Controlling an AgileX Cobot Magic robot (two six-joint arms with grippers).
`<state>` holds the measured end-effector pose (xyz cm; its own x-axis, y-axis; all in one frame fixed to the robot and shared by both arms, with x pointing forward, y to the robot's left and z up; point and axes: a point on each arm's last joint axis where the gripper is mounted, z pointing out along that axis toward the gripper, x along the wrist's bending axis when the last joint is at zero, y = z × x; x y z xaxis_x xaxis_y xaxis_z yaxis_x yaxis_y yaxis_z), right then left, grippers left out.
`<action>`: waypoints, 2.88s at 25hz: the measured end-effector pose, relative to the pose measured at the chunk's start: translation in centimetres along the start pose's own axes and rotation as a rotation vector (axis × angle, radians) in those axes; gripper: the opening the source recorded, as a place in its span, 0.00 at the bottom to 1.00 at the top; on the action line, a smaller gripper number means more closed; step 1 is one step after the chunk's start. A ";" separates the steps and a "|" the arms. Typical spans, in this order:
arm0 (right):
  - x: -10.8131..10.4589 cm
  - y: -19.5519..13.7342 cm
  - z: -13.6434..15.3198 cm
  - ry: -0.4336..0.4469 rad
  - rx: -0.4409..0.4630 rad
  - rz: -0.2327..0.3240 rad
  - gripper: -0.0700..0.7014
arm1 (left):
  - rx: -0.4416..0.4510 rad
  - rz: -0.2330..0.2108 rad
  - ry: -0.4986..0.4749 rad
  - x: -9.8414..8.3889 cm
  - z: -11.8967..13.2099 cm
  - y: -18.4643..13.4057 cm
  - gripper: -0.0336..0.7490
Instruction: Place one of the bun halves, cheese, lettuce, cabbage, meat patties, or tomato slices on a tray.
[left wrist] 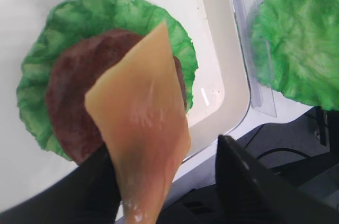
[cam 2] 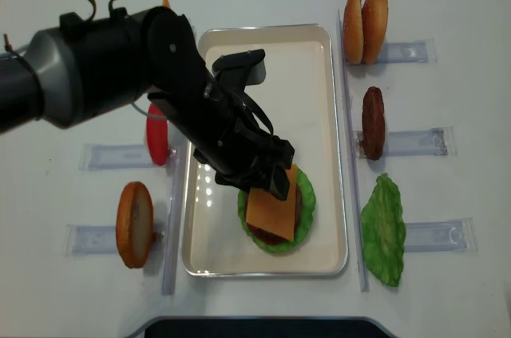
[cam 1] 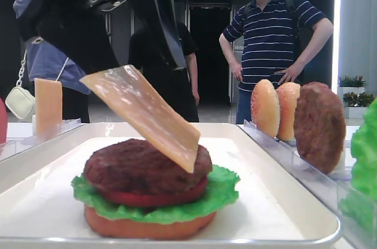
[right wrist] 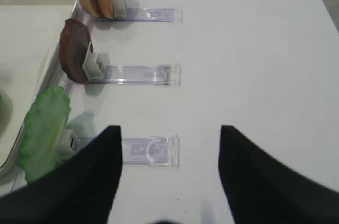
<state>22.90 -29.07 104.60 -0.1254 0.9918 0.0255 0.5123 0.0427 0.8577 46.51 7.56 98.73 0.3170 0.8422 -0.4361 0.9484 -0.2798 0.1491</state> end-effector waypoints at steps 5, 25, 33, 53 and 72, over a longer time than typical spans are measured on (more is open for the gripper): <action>0.0 0.0 0.0 0.000 0.000 0.000 0.63 | 0.000 -0.001 0.022 0.0 -0.7 -0.3 0.63; 0.0 0.0 0.0 0.000 0.000 0.000 0.63 | 0.047 -0.010 0.105 0.6 -1.6 -1.0 0.64; 0.0 0.0 0.0 0.000 0.000 0.000 0.63 | 0.054 -0.002 0.122 0.7 -1.6 -1.0 0.64; 0.0 0.0 0.0 0.000 0.000 0.000 0.63 | 0.053 -0.008 0.251 0.1 -4.5 0.5 0.64; 0.0 0.0 0.0 0.000 0.000 0.000 0.63 | -0.054 0.000 0.365 -1.4 -9.2 3.0 0.64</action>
<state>22.90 -29.07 104.60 -0.1254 0.9918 0.0255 0.5123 0.0427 0.8577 48.83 9.78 107.97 0.2854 0.9540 -0.0917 0.9438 -0.2631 0.1999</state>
